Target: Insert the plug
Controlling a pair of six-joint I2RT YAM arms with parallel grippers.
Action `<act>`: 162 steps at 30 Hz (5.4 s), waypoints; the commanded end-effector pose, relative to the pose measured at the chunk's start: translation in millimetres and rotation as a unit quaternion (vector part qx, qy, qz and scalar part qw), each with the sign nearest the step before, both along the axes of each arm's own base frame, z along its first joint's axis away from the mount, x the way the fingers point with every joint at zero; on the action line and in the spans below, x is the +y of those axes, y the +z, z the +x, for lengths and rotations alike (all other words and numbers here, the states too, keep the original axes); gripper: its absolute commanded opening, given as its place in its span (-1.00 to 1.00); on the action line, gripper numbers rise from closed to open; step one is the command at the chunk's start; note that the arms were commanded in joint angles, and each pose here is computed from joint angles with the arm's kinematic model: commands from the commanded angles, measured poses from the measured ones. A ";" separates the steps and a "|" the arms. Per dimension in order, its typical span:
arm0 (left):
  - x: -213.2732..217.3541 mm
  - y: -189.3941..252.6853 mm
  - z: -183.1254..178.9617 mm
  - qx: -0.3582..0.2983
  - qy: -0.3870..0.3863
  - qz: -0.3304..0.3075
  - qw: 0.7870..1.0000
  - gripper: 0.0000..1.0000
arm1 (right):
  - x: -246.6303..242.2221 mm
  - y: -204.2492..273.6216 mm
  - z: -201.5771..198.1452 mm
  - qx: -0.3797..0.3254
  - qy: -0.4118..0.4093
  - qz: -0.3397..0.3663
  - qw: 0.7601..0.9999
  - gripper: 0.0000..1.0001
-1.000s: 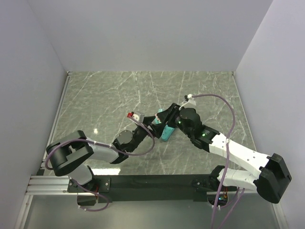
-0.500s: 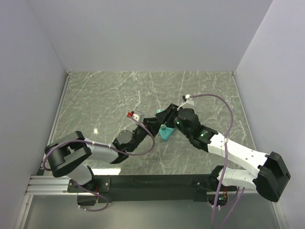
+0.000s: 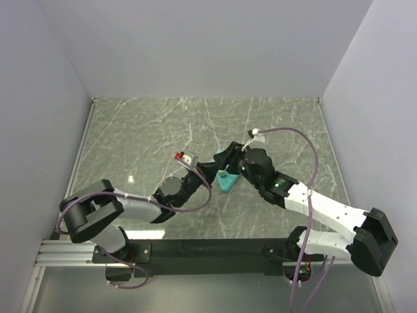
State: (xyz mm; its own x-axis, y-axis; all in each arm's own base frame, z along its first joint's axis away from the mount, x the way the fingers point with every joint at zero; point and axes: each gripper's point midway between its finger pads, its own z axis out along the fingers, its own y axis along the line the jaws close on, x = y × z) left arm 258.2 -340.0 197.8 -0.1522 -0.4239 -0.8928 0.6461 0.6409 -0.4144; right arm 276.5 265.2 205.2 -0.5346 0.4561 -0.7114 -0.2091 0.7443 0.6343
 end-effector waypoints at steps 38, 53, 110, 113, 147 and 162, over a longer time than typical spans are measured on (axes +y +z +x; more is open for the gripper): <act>33.7 44.0 -136.4 -0.178 -0.410 0.108 0.888 -0.99 | 2.1 75.9 -149.3 -0.345 0.420 -0.052 0.838 0.28; 34.4 42.4 -135.0 -0.175 -0.405 0.110 0.891 -0.99 | 8.4 73.8 -157.7 -0.340 0.451 -0.040 0.824 -0.45; 23.4 -61.5 108.0 0.098 -0.061 0.063 0.991 0.39 | -15.1 -76.2 -18.6 0.050 0.118 -0.374 0.918 -1.00; 21.0 -65.5 110.0 0.101 -0.064 0.063 0.991 0.40 | -14.6 -82.4 -16.6 0.056 0.117 -0.383 0.915 -1.00; 14.5 -73.0 104.5 0.102 -0.073 0.064 0.990 0.41 | -23.5 -111.2 -8.5 0.094 0.075 -0.420 0.899 -1.00; 14.7 -72.0 103.1 0.098 -0.074 0.068 0.990 0.42 | -22.7 -118.1 -11.1 0.105 0.069 -0.437 0.891 -1.00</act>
State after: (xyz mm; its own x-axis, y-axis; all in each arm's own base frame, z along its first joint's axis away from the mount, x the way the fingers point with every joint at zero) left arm 358.7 -318.9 100.0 -0.4371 -0.2315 -0.8691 0.6105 0.6333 -0.4757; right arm 261.1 237.6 78.3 -0.7129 -0.3224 -0.6227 -0.3106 0.9414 -0.1317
